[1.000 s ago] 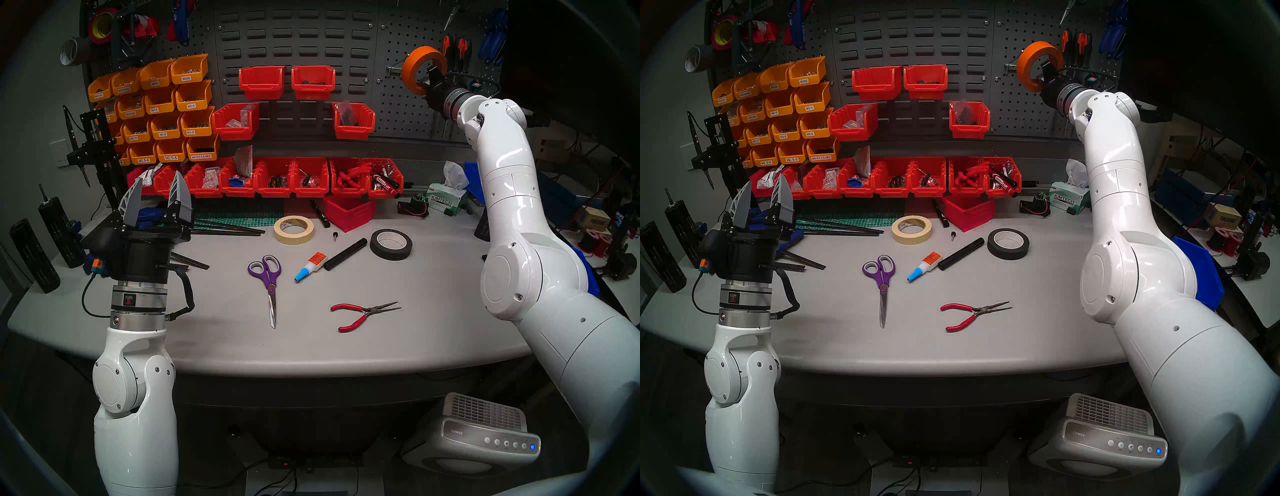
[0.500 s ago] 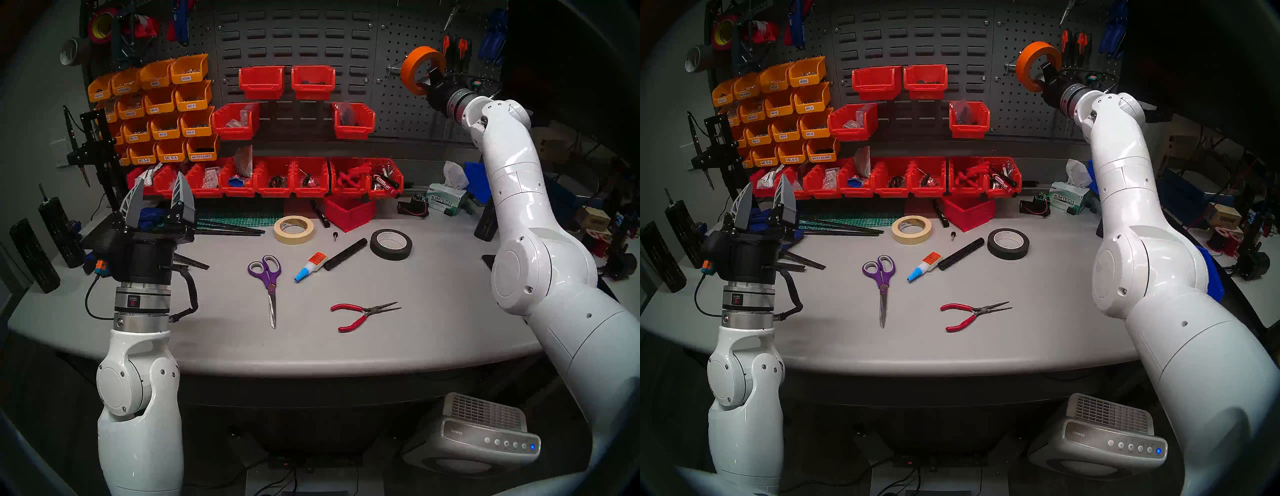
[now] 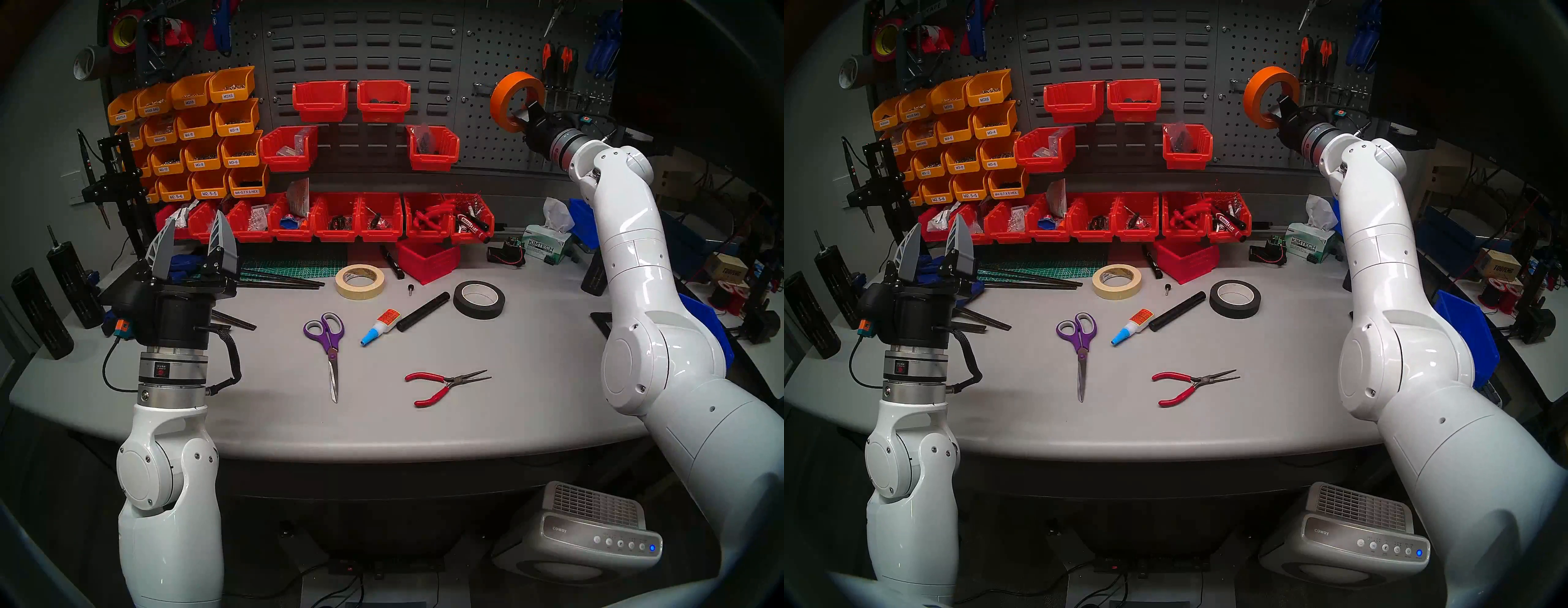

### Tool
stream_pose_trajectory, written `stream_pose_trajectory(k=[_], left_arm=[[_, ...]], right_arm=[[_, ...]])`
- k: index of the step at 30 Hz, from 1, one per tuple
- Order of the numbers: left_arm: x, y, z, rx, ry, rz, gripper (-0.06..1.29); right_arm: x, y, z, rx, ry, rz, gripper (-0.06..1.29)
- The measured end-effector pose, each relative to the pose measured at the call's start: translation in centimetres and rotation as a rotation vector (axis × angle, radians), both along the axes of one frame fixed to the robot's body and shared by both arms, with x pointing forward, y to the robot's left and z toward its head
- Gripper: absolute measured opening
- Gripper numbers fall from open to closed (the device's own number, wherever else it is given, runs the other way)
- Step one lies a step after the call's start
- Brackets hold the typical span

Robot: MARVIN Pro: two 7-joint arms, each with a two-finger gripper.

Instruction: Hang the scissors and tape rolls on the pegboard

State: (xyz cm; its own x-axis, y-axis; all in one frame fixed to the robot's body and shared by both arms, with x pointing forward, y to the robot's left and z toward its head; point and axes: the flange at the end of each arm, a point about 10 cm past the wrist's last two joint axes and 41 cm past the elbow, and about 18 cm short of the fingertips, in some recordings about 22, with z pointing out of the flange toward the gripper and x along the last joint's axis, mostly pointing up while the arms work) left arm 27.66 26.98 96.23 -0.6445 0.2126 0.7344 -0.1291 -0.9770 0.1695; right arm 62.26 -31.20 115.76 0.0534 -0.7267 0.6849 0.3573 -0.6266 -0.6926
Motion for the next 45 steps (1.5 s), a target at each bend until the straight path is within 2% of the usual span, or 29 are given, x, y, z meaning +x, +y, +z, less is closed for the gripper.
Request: stream_pose_trajectory(k=[10, 18, 24, 37, 45], left_arm=[[0.0, 0.1, 0.0, 0.002, -0.002, -0.008, 1.23], [0.0, -0.1, 0.0, 0.001, -0.002, -0.016, 1.23], [0.0, -0.1, 0.0, 0.001, -0.003, -0.018, 1.23], [-0.1, 0.4, 0.1, 0.002, -0.003, -0.004, 1.23], [-0.2, 0.6, 0.1, -0.001, -0.003, 0.002, 1.23]], right_arm=[[-1.6, 0.1, 0.0, -0.019, -0.055, 0.026, 0.09], [-2.5, 0.5, -0.6, -0.037, -0.044, 0.036, 0.09], [-2.4, 1.9, -0.4, -0.058, -0.025, 0.027, 0.09], [-2.2, 5.3, 2.1, -0.138, -0.051, -0.008, 0.09], [-3.0, 4.8, 3.3, -0.163, -0.078, -0.040, 0.09]])
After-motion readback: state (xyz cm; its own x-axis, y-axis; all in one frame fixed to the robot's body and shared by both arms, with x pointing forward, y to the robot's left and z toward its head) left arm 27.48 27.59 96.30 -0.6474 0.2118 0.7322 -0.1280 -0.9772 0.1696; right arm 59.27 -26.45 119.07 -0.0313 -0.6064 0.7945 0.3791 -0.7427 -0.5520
